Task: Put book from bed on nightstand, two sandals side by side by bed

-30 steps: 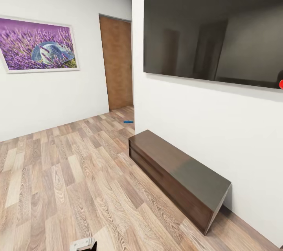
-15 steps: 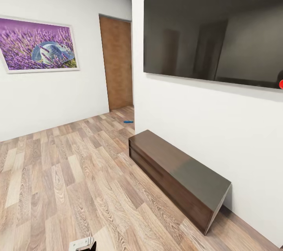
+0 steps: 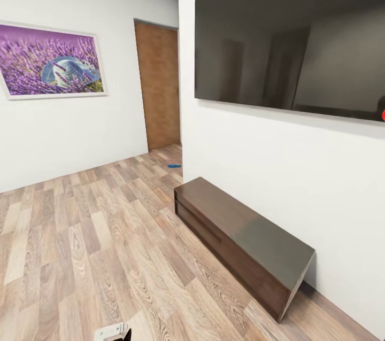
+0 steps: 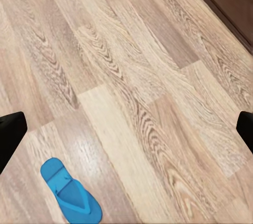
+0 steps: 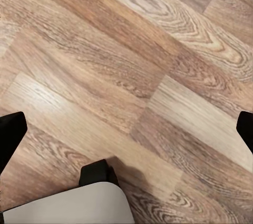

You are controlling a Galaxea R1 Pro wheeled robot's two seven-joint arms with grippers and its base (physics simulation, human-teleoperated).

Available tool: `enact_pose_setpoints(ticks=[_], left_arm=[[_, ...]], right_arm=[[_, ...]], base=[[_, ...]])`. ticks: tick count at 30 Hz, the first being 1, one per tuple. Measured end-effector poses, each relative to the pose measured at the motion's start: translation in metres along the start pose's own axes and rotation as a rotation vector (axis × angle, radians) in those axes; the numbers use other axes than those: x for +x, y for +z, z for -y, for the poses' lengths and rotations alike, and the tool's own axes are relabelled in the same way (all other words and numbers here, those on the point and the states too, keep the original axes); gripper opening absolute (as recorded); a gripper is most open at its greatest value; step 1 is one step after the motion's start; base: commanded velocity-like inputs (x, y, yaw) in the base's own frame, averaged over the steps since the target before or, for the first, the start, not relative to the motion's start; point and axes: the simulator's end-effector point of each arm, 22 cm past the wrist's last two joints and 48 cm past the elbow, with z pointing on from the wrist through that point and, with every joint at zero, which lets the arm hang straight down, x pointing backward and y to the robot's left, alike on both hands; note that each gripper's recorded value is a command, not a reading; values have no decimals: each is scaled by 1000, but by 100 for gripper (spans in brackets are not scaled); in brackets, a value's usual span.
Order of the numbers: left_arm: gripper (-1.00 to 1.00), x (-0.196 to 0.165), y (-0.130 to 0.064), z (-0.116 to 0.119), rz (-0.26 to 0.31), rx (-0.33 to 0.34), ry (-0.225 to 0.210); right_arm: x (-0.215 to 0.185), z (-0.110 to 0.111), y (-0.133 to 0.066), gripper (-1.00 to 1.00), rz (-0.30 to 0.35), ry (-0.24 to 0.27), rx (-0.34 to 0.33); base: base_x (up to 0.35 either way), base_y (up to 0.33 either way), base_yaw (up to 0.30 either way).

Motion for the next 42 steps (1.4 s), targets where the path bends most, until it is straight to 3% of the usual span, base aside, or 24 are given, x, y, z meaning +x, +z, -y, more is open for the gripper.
enact_pose_setpoints(ticks=[14, 36, 42], left_arm=[[100, 0, 0, 0, 0, -1, 1], [100, 0, 0, 0, -1, 0, 1], [100, 1, 0, 1, -2, 1, 1]], right_arm=[[-4, -2, 0, 100, 18, 0, -2], [-3, -3, 0, 100, 18, 0, -4], [-3, -3, 0, 100, 17, 0, -4]], base=[[11, -3, 3], [31, -25, 269], [39, -34, 91]])
